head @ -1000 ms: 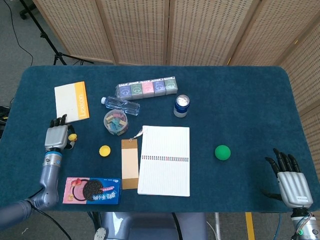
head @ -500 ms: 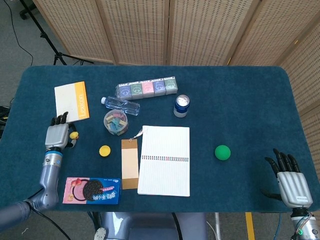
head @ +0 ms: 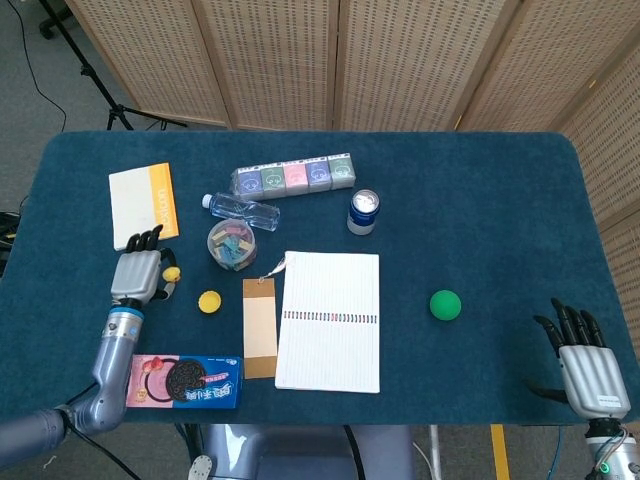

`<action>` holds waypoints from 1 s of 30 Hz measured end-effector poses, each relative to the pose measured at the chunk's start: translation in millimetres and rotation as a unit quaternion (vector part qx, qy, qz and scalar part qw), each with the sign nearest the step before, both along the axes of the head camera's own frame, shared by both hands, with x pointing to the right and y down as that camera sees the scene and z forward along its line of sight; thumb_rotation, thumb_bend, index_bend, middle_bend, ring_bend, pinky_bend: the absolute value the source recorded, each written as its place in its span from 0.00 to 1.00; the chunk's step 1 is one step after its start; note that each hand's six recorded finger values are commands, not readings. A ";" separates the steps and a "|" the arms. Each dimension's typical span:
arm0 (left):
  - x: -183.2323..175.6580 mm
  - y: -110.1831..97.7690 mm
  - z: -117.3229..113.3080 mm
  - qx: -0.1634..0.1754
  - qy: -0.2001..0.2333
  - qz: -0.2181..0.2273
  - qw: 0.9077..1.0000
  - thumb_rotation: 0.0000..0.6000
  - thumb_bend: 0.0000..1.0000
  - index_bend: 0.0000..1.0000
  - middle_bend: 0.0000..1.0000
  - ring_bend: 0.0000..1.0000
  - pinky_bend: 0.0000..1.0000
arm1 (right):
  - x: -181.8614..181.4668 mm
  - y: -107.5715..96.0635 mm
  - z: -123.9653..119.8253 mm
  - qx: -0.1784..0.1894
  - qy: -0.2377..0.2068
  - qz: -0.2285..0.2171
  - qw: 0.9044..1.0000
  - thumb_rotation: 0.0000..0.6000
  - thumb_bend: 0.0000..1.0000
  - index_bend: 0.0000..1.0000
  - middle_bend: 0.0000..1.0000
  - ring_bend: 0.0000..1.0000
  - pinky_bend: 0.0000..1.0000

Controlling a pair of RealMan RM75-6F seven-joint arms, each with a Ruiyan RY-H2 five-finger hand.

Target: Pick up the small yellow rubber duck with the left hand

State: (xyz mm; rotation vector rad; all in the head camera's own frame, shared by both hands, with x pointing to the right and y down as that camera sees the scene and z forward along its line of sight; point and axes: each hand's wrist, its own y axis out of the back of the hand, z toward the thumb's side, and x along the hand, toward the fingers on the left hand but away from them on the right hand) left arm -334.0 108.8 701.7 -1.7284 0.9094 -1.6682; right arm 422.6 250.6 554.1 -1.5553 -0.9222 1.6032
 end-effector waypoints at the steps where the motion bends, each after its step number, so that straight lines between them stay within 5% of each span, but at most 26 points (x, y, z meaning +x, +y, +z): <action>1: 2.8 0.9 -0.4 0.000 0.002 0.002 1.000 1.00 0.31 0.50 0.00 0.00 0.00 | 0.1 0.2 -0.7 0.001 0.000 0.000 1.000 1.00 0.00 0.16 0.00 0.00 0.02; 30: 63.7 25.0 -6.9 -0.014 0.050 0.057 0.997 1.00 0.30 0.51 0.00 0.00 0.00 | -0.4 4.7 -6.6 0.003 0.002 0.000 1.000 1.00 0.00 0.16 0.00 0.00 0.02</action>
